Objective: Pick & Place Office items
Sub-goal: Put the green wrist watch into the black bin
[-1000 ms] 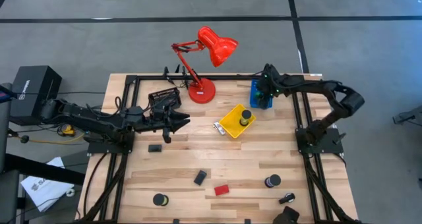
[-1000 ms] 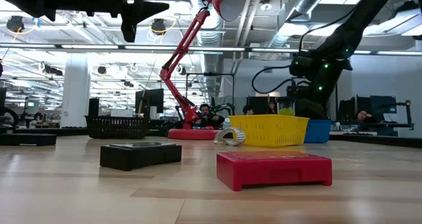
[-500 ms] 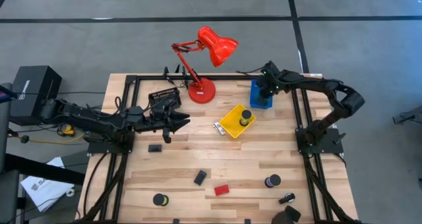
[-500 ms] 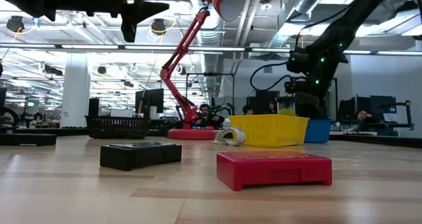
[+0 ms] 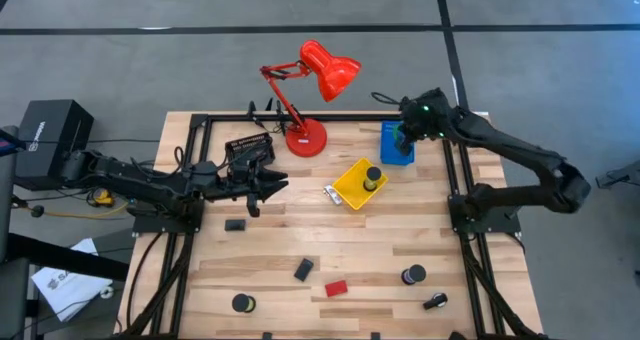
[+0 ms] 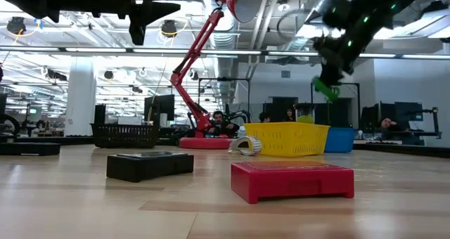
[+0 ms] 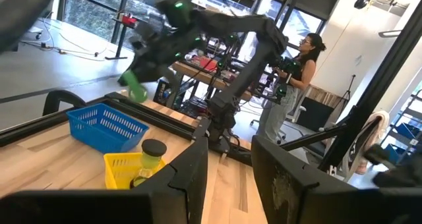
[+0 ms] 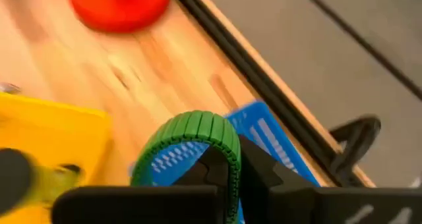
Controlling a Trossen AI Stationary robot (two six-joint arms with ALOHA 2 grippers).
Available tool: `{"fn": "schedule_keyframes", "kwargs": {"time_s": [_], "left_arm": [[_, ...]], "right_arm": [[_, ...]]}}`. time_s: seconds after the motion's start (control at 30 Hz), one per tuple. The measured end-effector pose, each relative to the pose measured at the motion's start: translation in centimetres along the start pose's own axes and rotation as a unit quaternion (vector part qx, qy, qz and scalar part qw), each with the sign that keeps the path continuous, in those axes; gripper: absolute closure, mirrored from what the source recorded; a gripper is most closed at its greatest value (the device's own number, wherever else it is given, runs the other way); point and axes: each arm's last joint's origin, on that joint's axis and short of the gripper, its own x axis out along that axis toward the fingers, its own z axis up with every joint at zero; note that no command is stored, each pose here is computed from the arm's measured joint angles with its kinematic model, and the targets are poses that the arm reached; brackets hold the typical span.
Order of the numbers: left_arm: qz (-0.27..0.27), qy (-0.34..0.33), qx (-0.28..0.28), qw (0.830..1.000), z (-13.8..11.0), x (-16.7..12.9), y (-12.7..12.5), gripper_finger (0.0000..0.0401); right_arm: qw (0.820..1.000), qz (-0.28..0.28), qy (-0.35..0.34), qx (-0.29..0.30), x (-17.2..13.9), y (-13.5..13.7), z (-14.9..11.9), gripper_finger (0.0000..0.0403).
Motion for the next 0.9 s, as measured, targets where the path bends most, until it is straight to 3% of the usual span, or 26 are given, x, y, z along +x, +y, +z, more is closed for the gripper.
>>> {"fn": "schedule_keyframes", "kwargs": {"time_s": [0.2, 0.5, 0.73, 0.9], "left_arm": [[0.0, 0.0, 0.0, 1.0, 0.0, 0.0, 0.0, 0.0289], [0.0, 0.0, -0.005, 1.0, 0.0, 0.0, 0.0, 0.0289], [0.006, 0.006, -0.003, 1.0, -1.0, 1.0, 0.2, 0.0289], [-0.003, -0.032, -0.011, 0.999, -2.1, 2.7, 0.3, 0.0289]], "right_arm": [[0.995, 0.064, -0.069, -0.044, -2.9, 4.0, 0.1, 0.0395], [0.965, 0.156, -0.196, -0.073, -2.5, 10.9, -4.6, 0.0396], [0.942, 0.18, -0.271, -0.088, -3.0, 13.0, -5.1, 0.0395], [0.933, 0.184, -0.298, -0.081, -3.4, 13.1, -4.7, 0.0392]]}}
